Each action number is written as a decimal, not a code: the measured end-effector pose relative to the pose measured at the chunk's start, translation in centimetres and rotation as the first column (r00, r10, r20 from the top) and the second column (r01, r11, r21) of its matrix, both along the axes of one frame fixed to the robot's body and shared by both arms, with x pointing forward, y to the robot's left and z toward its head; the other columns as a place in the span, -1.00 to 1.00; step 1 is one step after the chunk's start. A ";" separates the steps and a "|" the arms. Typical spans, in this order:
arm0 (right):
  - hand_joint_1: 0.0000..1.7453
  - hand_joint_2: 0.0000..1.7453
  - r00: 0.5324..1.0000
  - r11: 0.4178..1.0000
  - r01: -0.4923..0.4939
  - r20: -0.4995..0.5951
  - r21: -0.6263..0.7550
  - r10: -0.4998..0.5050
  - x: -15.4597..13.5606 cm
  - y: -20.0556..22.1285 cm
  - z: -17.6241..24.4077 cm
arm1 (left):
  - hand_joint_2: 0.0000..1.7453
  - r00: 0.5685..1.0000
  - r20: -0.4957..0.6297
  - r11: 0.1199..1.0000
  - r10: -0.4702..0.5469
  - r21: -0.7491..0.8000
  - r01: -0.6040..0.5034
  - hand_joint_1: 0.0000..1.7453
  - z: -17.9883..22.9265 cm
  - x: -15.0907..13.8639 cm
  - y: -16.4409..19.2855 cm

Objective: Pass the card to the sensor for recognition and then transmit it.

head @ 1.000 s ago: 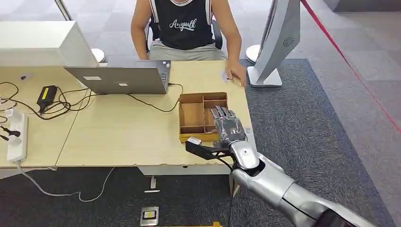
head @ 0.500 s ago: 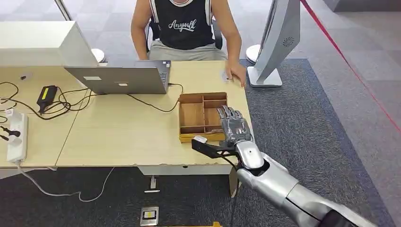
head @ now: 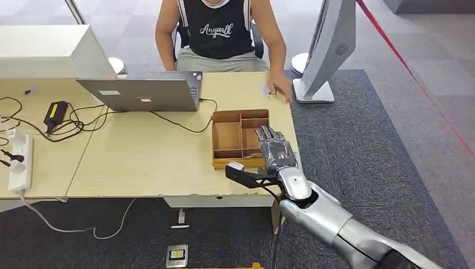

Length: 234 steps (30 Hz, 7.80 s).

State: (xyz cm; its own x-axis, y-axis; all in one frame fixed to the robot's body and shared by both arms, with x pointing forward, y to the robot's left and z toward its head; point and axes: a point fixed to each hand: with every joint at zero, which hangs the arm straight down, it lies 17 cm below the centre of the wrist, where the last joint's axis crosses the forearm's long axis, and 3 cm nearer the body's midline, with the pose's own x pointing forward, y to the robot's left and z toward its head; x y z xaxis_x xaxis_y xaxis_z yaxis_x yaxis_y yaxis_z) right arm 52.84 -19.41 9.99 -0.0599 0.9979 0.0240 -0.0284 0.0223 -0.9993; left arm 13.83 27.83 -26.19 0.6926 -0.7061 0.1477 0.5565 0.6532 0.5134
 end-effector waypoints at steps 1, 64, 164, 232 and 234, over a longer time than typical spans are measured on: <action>-1.00 1.00 1.000 1.000 -0.003 -0.002 0.001 0.003 0.0 0.1 -0.1 | 1.00 1.000 0.000 1.000 0.001 0.000 -0.001 -1.00 0.0 0.0 0.0; -1.00 1.00 0.997 0.998 0.056 -0.061 0.028 -0.054 1.6 -0.7 -2.8 | 1.00 1.000 -0.013 1.000 0.005 0.001 -0.005 -1.00 -0.1 -0.2 0.0; 1.00 1.00 0.995 0.997 0.029 -0.092 0.066 -0.023 1.4 0.2 -2.8 | 1.00 1.000 0.001 1.000 0.002 0.004 -0.003 -1.00 0.1 0.2 -0.2; 1.00 1.00 0.942 0.984 -0.129 0.326 0.126 0.081 3.7 4.3 22.3 | 1.00 0.999 0.023 0.999 -0.026 -0.028 0.027 -1.00 0.2 0.8 -1.1; 1.00 1.00 0.945 0.986 -0.143 0.310 0.090 0.109 6.3 5.5 23.3 | 1.00 0.998 0.032 0.998 -0.045 -0.035 0.047 -1.00 0.3 1.7 -1.4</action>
State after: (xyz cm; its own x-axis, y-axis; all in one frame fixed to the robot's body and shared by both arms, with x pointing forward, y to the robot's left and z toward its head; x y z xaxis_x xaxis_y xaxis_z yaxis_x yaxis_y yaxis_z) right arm 59.10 -13.87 33.32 -0.2064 0.9739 0.0944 0.2650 0.1485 -0.9527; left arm 15.51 26.47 -25.84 0.6542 -0.7310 0.1942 0.5704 0.6454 0.5080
